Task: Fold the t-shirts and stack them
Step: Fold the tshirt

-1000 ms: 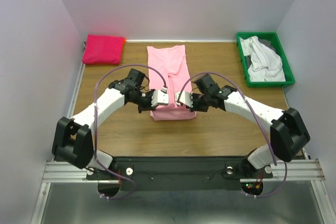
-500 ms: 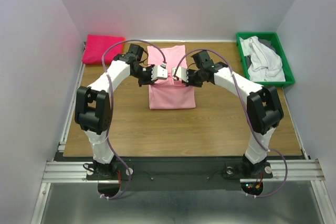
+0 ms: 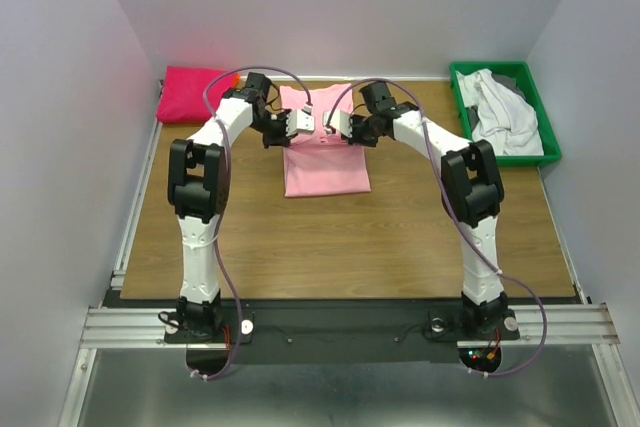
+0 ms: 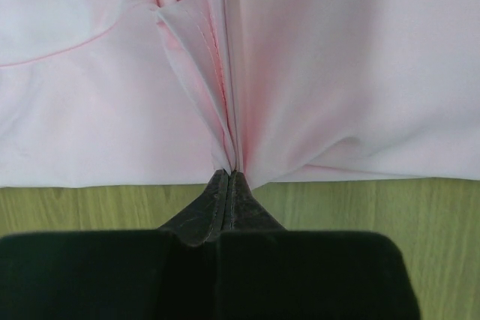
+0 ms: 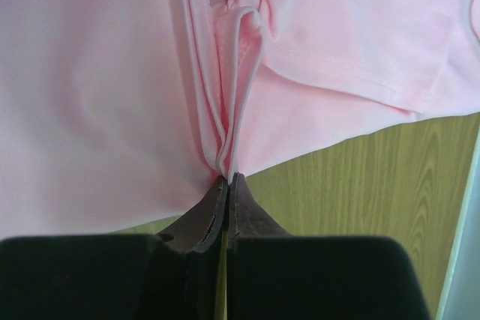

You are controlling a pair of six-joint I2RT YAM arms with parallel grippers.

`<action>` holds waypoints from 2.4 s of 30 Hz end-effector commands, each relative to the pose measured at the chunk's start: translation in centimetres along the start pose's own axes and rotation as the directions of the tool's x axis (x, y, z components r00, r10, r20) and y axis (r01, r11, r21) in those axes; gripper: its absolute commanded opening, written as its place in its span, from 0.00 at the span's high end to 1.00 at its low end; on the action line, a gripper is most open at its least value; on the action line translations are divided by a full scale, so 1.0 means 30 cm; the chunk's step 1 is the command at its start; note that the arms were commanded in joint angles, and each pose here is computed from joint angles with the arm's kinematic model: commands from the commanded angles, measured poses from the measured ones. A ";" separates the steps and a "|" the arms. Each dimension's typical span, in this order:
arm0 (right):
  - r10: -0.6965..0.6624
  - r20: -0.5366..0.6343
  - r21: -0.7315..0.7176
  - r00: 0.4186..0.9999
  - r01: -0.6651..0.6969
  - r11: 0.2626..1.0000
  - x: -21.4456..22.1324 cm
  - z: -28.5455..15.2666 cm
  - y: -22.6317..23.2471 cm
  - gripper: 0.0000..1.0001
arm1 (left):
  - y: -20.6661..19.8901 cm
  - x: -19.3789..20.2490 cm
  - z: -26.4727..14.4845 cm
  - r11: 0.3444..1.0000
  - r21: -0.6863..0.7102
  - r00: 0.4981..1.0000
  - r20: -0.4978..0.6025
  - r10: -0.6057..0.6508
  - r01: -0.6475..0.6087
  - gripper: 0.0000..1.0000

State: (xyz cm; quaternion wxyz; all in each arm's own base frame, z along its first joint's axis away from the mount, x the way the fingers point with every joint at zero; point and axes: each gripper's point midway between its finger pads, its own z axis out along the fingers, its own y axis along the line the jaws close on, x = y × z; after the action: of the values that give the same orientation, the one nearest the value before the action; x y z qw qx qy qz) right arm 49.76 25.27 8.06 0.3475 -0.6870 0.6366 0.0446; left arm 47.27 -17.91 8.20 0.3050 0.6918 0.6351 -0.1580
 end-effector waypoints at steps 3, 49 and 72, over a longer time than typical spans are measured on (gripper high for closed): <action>-0.001 -0.001 0.056 1.000 0.002 0.998 0.007 0.019 -0.089 0.81 | 0.116 -0.019 -0.025 0.995 -0.101 1.000 0.022 0.016 -0.014 0.86; 0.168 -0.056 -0.207 0.984 -0.176 0.963 0.080 -0.020 0.472 0.63 | -0.442 0.033 0.111 0.995 -0.036 0.994 -0.058 -0.096 0.094 0.50; 0.116 0.009 -0.194 0.993 -0.112 0.975 0.022 -0.086 0.446 0.60 | -0.460 0.040 0.118 0.994 0.024 0.992 -0.079 -0.101 0.103 0.94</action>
State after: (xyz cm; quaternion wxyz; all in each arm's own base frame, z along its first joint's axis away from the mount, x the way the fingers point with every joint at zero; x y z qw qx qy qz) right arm 36.10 23.07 3.99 0.2747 -0.6705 0.6774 0.1269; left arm 35.70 -19.23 2.61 0.2928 0.6659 0.6718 -0.1398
